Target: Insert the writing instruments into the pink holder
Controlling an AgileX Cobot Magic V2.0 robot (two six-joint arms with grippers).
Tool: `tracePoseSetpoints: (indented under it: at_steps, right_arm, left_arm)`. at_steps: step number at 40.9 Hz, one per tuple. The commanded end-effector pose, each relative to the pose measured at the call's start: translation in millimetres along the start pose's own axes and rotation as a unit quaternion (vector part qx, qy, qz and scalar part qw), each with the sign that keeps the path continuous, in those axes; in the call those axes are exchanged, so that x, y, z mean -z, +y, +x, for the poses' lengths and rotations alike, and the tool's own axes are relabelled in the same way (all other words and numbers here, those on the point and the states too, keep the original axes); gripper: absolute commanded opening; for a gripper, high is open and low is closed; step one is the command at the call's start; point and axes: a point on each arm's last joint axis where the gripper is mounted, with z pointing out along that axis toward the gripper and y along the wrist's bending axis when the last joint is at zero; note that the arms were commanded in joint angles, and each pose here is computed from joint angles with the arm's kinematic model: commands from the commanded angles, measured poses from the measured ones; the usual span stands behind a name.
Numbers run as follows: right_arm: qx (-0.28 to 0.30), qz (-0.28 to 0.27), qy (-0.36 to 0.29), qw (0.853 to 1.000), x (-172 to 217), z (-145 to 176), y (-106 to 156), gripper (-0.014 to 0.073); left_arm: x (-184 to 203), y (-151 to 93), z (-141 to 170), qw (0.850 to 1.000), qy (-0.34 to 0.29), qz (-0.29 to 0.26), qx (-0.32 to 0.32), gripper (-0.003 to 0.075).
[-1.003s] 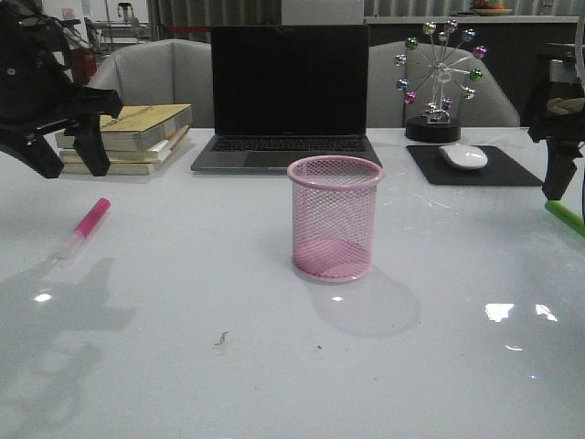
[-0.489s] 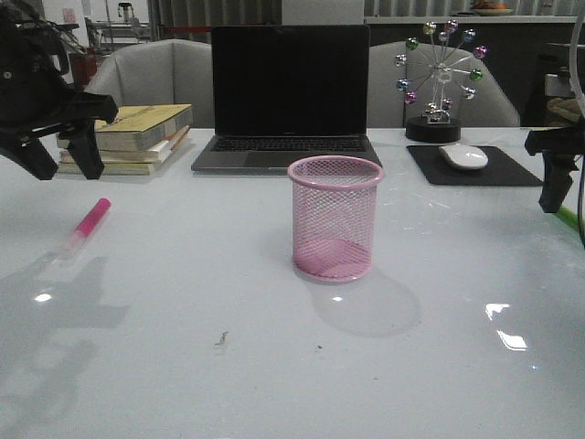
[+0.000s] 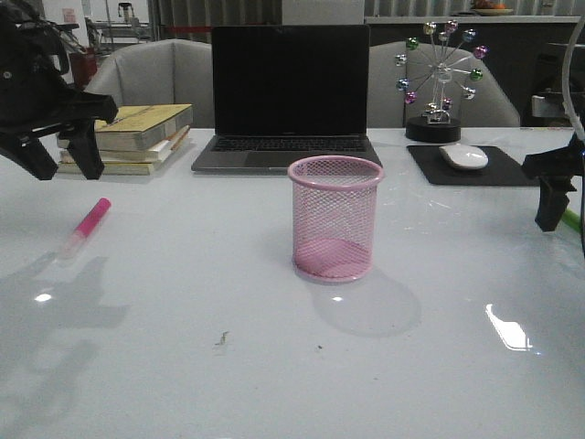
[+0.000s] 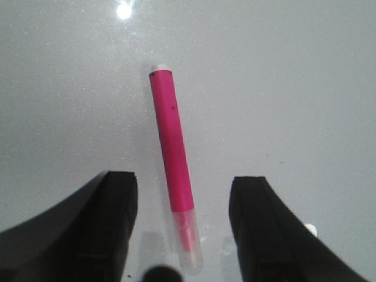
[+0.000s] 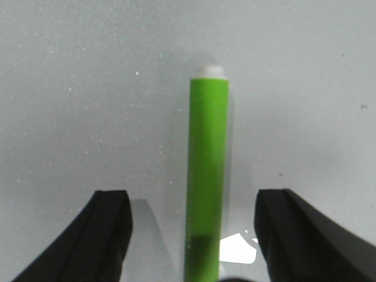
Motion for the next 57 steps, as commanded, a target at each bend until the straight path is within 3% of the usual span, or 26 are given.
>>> tracePoseSetpoints:
  at_steps: [1,18,42,57]
  right_arm:
    - [0.015,0.013,-0.069,0.997,33,-19,-2,0.0549]
    - [0.01,0.006,-0.048,0.999,21,-15,-1,0.054]
    - [-0.002,-0.008,-0.034,0.999,21,-12,1,0.0054]
    - [-0.005,-0.009,-0.047,0.999,27,-15,2,0.0058]
  left_arm:
    - [30,-4,-17,0.998,-0.06,0.003,0.003,0.0423]
    - [30,-2,-17,0.998,-0.059,-0.003,-0.005,0.0423]
    - [30,-2,-17,0.998,-0.059,-0.003,-0.005,0.0423]
    - [30,-2,-17,0.998,-0.059,-0.003,-0.005,0.0423]
